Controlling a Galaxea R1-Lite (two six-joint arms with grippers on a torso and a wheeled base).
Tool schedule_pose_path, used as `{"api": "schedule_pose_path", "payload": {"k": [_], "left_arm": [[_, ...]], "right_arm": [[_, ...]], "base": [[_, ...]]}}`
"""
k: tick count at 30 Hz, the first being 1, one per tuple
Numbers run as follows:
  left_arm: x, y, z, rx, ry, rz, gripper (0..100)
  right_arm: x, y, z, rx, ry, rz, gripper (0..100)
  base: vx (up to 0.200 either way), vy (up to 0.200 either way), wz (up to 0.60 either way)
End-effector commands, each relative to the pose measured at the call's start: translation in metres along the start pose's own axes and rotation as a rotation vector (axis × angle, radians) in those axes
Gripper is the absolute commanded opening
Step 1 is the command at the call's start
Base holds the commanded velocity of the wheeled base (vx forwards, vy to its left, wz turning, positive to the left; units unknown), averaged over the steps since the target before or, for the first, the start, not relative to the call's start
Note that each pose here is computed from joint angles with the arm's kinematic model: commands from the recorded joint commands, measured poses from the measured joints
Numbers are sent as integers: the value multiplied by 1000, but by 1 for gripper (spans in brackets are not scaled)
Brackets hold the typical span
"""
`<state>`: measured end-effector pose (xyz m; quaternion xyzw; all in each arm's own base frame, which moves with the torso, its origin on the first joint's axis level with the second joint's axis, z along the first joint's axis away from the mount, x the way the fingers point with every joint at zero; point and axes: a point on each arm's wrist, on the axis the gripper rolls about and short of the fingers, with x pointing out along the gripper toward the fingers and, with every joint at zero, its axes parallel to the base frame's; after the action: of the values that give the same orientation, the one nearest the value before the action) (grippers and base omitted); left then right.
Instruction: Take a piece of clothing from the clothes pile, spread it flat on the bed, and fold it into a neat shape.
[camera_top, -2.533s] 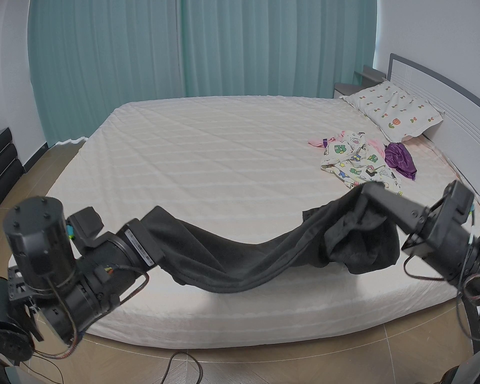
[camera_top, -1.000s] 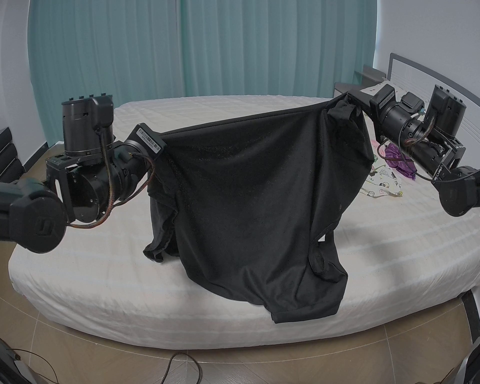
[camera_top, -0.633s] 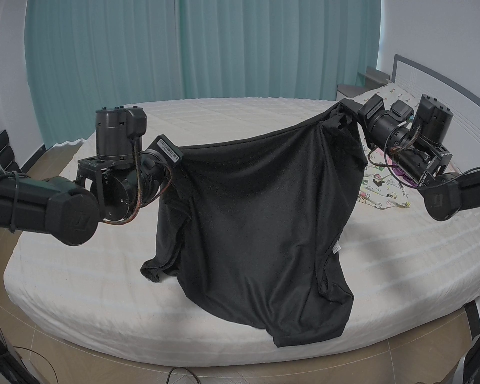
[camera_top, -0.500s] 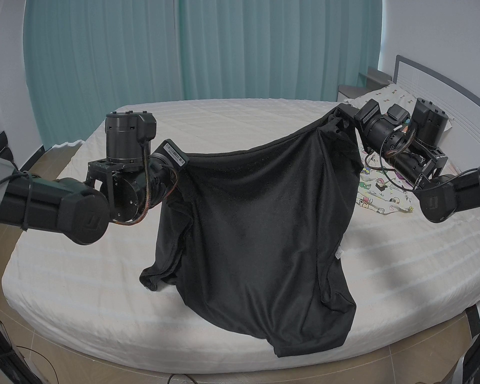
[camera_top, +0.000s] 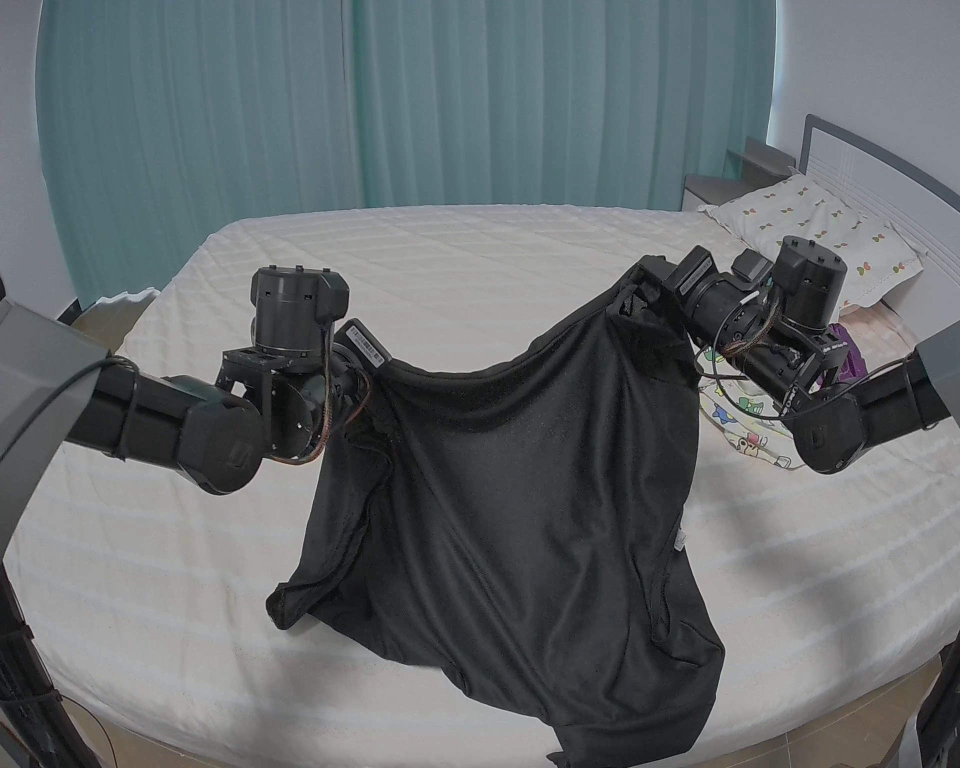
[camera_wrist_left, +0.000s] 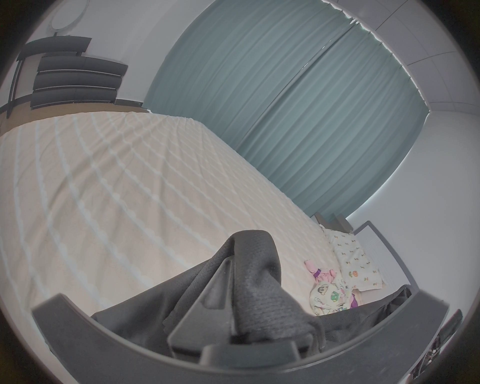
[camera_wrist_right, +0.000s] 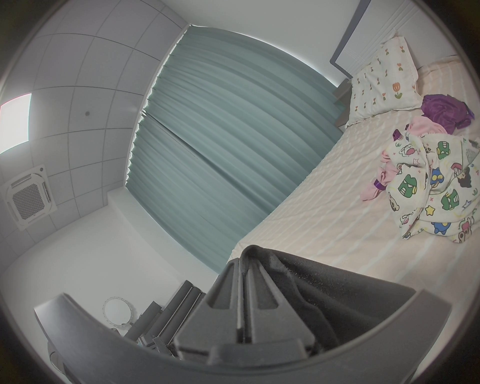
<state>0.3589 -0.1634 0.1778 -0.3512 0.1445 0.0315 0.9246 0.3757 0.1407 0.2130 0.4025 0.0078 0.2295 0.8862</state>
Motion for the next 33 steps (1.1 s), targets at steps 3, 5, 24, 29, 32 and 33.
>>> {"api": "schedule_pose_path", "payload": {"k": [3, 5, 24, 29, 32, 33], "left_arm": [[22, 18, -23, 14, 45, 67, 0], [27, 22, -26, -2, 51, 82, 0], [71, 67, -18, -44, -21, 171, 100], [72, 73, -7, -55, -45, 183, 100], [72, 76, -1, -58, -52, 189, 100], [74, 82, 2, -60, -56, 204, 100]], "right_arm": [[10, -23, -28, 5, 51, -43, 0], [13, -28, -32, 3, 48, -62, 0], [28, -93, -49, -1, 79, -333, 100], [22, -99, -30, -6, 41, -385, 100], [19, -101, -26, -6, 44, -401, 100], [16, -103, -24, -7, 52, -421, 100]], "base": [[0, 0, 0], [0, 0, 0], [0, 0, 0], [0, 0, 0], [0, 0, 0], [0, 0, 0]]}}
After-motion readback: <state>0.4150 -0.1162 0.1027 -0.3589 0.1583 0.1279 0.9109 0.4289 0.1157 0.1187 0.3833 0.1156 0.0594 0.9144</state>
